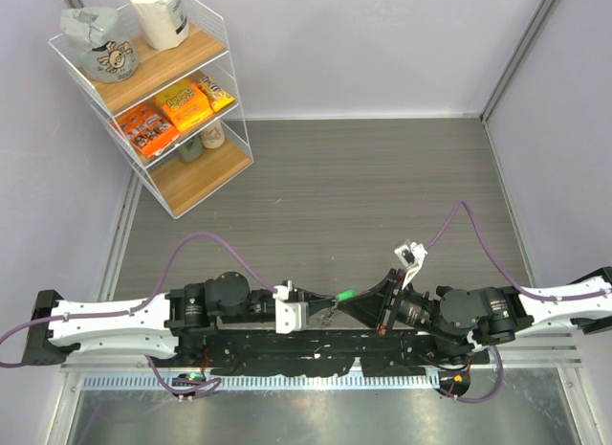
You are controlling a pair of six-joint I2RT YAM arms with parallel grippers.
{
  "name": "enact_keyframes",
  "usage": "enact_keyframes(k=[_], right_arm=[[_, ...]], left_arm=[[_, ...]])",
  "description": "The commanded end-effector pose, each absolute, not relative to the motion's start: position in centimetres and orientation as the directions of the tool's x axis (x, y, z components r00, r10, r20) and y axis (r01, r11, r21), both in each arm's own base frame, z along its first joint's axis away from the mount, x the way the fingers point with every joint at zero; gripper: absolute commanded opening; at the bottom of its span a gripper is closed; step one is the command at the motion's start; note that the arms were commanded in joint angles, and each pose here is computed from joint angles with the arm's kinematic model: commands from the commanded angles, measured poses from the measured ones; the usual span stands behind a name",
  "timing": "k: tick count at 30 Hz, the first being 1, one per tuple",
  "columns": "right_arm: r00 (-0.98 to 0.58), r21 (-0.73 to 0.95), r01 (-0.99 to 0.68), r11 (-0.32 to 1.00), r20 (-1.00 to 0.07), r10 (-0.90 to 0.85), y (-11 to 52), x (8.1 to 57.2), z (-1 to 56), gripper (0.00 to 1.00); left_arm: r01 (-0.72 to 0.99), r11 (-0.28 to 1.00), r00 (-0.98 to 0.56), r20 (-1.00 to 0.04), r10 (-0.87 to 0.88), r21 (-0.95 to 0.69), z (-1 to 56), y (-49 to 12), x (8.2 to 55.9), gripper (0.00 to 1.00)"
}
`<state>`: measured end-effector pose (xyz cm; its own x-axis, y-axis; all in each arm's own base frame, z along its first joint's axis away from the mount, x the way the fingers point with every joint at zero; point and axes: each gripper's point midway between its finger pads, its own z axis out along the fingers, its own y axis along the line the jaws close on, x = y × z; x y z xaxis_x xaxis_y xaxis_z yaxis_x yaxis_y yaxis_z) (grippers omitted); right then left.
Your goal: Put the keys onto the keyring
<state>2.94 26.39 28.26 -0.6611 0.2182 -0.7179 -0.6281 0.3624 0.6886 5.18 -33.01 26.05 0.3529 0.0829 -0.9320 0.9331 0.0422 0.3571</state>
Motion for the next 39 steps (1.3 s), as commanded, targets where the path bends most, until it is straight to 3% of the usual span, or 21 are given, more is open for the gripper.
enact_keyframes(k=[1, 24, 35, 39], right_arm=[[-0.692, 0.731, -0.618, 0.289, -0.681, 0.239, 27.1, 2.0, 29.6, 0.06], [-0.708, 0.751, -0.583, 0.311, -0.657, 0.259, 26.4, 2.5, 28.8, 0.05], [-0.698, 0.743, -0.573, 0.347, -0.664, 0.269, 25.5, 3.2, 28.8, 0.30], [-0.696, 0.743, -0.572, 0.348, -0.664, 0.275, 25.2, 3.4, 28.8, 0.32]], left_arm=[[0.906, 0.184, 0.397, -0.916, -0.053, 0.381, 32.1, -32.9, 6.7, 0.00], [0.883, 0.257, 0.443, -0.878, -0.182, 0.392, 35.5, -31.3, 6.8, 0.00], [0.870, 0.286, 0.460, -0.869, -0.180, 0.401, 36.0, -30.5, 7.1, 0.00], [0.864, 0.299, 0.465, -0.869, -0.169, 0.404, 36.1, -30.0, 7.3, 0.00]])
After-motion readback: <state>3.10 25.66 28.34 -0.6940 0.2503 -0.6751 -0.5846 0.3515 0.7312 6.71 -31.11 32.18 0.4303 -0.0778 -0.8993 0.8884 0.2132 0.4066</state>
